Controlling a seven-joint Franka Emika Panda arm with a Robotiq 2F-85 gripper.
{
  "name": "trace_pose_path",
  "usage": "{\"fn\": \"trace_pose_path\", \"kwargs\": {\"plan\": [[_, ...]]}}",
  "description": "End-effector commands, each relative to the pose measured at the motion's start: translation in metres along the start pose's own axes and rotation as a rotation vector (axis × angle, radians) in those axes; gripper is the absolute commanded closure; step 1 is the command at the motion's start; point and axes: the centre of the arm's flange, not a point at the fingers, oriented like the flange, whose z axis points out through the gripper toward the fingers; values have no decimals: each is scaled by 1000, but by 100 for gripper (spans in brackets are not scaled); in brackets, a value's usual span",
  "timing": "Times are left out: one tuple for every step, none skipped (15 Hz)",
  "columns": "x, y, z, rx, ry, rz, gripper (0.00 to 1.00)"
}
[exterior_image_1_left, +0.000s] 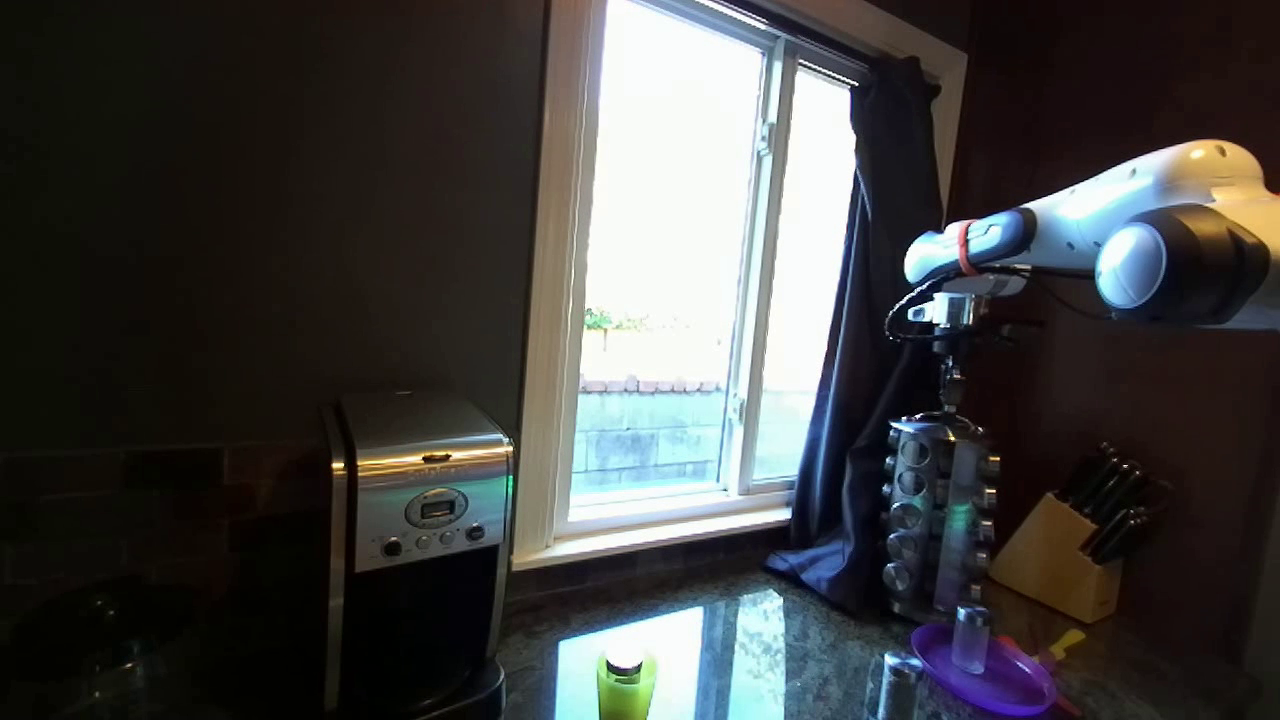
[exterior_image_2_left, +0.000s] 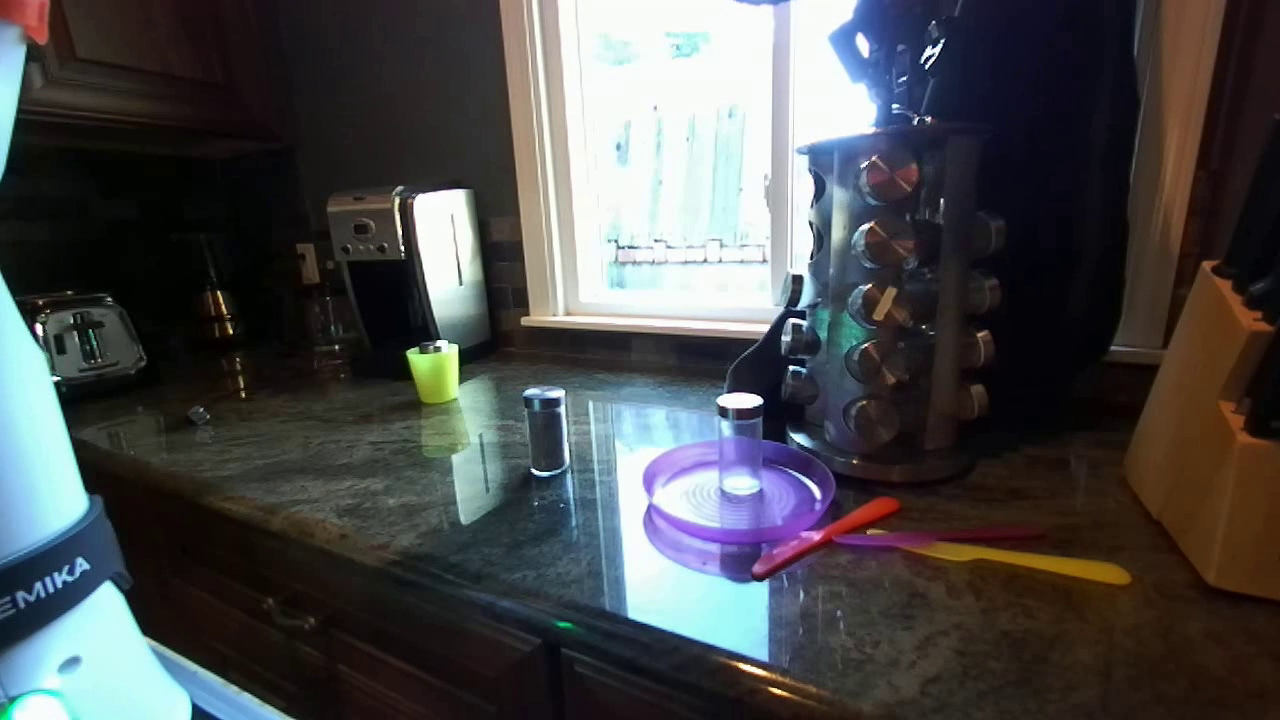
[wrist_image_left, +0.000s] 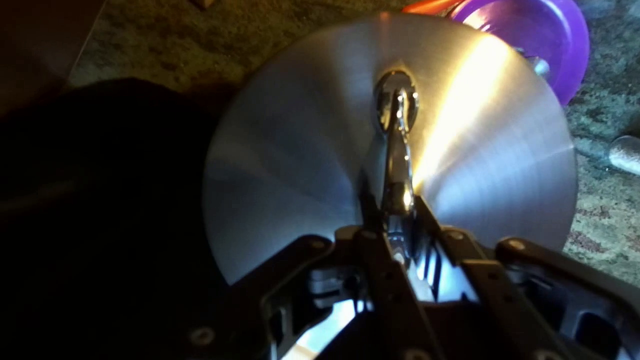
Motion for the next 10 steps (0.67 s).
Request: {"fn": "trace_pose_path", "kwargs": {"plan": [[2,-7,2,20,27,114,95],[2,-6,2,19,34,147,95],[2,-5,3,18,38,175,95],[2,-5,3,16,40,199,95],[2,-5,3,17,42,220,95],[1,-4,3,15,44,234,95],[1,-4,3,17,44,249,95],[1,-4,4,15,47,260,95],[0,-4,4,12,46,265,95],[-1,-4,3,17,38,272,92]]}}
